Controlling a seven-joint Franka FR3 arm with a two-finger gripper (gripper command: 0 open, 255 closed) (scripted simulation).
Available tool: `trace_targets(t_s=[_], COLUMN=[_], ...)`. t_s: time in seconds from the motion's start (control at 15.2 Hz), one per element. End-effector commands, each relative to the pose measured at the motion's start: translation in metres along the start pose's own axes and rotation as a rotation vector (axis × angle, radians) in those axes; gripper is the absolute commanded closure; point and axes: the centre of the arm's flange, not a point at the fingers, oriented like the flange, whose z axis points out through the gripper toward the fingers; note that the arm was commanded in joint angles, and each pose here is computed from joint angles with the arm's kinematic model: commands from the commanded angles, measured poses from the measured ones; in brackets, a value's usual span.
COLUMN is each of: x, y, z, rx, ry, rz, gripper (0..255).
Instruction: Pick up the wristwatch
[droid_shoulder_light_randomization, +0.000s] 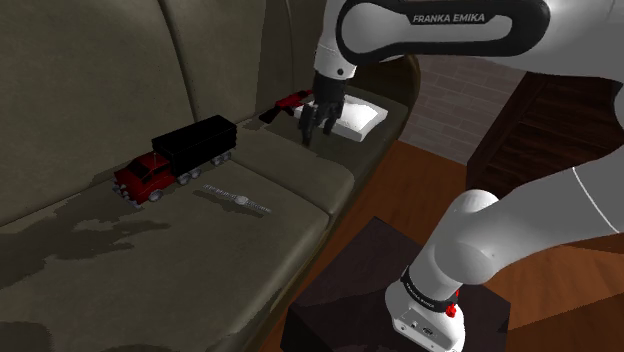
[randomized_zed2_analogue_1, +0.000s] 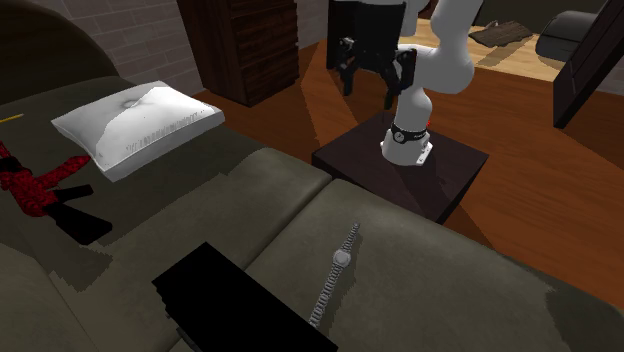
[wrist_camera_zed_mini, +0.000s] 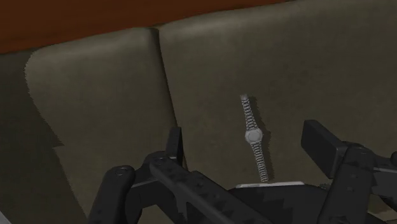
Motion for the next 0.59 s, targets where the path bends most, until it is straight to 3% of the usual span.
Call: trace_targets(t_s=[0.0,0.53], x=[0.019,0.092], y=[-0.007,-0.034], z=[0.019,0.094], rx=[0.002,0.006], ry=[-0.003,-0.021], rz=[-0.022,-0.110], gripper=[0,0])
